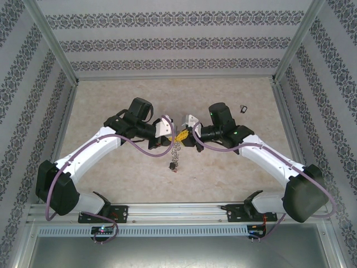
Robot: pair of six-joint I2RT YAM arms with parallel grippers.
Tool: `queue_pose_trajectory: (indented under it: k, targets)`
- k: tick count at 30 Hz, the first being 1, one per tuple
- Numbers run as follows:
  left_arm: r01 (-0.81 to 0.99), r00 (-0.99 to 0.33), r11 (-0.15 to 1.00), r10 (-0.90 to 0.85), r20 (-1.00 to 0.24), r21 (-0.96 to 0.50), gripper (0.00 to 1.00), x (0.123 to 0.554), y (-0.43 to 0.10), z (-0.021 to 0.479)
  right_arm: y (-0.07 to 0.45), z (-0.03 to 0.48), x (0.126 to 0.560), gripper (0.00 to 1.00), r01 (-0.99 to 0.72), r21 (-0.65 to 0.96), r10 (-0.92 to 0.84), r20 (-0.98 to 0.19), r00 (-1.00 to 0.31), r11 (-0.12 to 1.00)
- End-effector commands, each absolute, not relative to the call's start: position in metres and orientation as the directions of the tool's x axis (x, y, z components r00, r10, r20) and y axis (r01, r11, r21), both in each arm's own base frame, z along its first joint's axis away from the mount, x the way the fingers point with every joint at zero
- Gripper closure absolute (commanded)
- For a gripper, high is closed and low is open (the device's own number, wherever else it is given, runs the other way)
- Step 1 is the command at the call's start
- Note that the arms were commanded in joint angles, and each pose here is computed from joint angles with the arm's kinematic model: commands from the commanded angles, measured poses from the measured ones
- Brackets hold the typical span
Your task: Put the keys on the keyring
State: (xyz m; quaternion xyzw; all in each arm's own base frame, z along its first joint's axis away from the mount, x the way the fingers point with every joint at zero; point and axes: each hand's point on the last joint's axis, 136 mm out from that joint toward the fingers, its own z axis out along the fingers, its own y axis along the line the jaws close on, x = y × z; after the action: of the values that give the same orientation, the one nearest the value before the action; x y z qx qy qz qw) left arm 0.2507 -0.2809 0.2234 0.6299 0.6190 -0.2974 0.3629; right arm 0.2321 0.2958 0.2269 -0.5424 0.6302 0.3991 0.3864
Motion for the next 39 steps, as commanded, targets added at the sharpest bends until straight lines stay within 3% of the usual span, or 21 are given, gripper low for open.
queue_pose_trajectory:
  k: [1, 7, 9, 14, 21, 30, 32, 34, 39]
  targets:
    - [0.994, 0.092, 0.01, 0.503, -0.86, 0.113, 1.0, 0.253, -0.288, 0.247, 0.301, 0.227, 0.223, 1.0, -0.993, 0.114, -0.367, -0.922, -0.121, 0.042]
    - [0.993, 0.066, 0.051, 0.486, -0.872, 0.104, 0.99, 0.255, -0.28, 0.248, 0.301, 0.236, 0.225, 1.0, -0.997, 0.052, -0.342, -0.937, -0.069, 0.059]
    - [0.994, 0.058, 0.058, 0.478, -0.877, 0.097, 0.91, 0.253, -0.278, 0.247, 0.302, 0.246, 0.229, 1.0, -0.996, 0.021, -0.323, -0.945, -0.048, 0.085]
    - [0.995, 0.029, 0.073, 0.468, -0.883, 0.071, 0.84, 0.251, -0.276, 0.242, 0.305, 0.278, 0.235, 1.0, -0.991, -0.029, -0.242, -0.97, -0.005, 0.133]
    - [0.991, 0.02, 0.108, 0.456, -0.89, 0.077, 0.86, 0.257, -0.273, 0.241, 0.305, 0.311, 0.24, 1.0, -0.985, -0.035, -0.155, -0.988, 0.008, 0.171]
    - [0.991, 0.01, 0.124, 0.356, -0.935, 0.058, 0.86, 0.255, -0.279, 0.258, 0.297, 0.333, 0.265, 1.0, -0.916, 0.015, 0.052, -0.999, 0.007, 0.401]
    - [0.988, 0.004, 0.143, 0.333, -0.943, 0.055, 0.87, 0.257, -0.279, 0.262, 0.298, 0.334, 0.265, 1.0, -0.914, 0.02, 0.068, -0.998, 0.008, 0.406]
    - [0.987, -0.001, 0.153, 0.327, -0.945, 0.052, 0.99, 0.258, -0.279, 0.264, 0.3, 0.332, 0.261, 1.0, -0.921, 0.011, 0.059, -0.998, 0.013, 0.39]
    - [0.983, -0.004, 0.17, 0.405, -0.914, 0.071, 1.0, 0.259, -0.27, 0.258, 0.295, 0.305, 0.235, 1.0, -0.97, -0.075, -0.107, -0.993, 0.051, 0.23]
